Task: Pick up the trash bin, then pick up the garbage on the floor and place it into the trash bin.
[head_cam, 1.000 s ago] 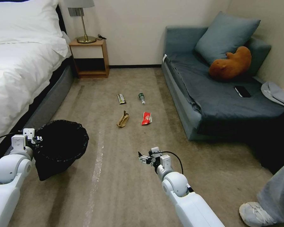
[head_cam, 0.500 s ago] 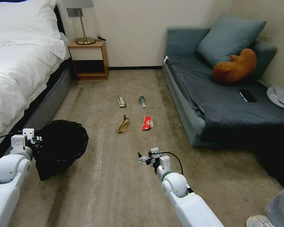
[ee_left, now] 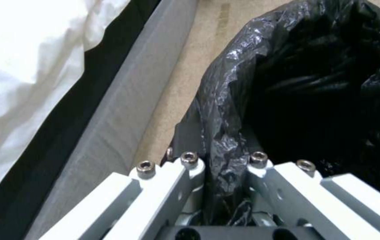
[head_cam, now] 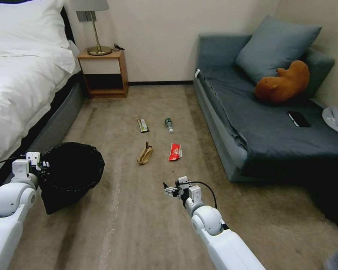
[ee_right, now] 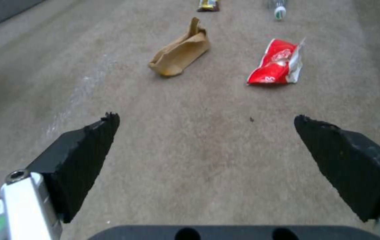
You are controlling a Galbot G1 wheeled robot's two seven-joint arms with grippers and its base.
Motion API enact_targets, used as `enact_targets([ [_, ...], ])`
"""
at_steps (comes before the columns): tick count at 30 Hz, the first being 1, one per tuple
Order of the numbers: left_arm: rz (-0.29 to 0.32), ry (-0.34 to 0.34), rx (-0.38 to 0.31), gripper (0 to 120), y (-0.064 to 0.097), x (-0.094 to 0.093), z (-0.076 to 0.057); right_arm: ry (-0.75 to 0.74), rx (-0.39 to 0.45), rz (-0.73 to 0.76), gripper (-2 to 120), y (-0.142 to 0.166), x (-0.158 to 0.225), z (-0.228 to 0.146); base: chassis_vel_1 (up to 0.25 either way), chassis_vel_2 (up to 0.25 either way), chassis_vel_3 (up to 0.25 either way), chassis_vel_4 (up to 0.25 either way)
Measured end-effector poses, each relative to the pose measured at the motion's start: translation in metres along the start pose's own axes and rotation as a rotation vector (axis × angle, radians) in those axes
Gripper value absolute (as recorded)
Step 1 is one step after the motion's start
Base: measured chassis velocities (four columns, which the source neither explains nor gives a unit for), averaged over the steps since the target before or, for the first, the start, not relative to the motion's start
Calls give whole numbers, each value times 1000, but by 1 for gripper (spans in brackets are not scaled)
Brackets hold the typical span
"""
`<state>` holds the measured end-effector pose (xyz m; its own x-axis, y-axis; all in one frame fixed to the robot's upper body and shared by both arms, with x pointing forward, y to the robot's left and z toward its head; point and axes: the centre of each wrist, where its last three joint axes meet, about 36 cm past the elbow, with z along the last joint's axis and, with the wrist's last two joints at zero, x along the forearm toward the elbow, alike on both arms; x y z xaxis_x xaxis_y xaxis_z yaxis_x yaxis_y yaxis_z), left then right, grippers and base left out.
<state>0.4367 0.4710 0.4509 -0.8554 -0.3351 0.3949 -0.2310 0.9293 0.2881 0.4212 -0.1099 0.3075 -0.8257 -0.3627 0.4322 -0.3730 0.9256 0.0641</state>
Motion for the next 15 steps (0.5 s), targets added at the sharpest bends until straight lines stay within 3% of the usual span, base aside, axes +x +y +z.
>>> enact_targets([
  [15, -14, 9, 3, 4, 7, 1, 6, 8, 16, -11, 100, 5, 0, 4, -97, 89, 86, -89],
])
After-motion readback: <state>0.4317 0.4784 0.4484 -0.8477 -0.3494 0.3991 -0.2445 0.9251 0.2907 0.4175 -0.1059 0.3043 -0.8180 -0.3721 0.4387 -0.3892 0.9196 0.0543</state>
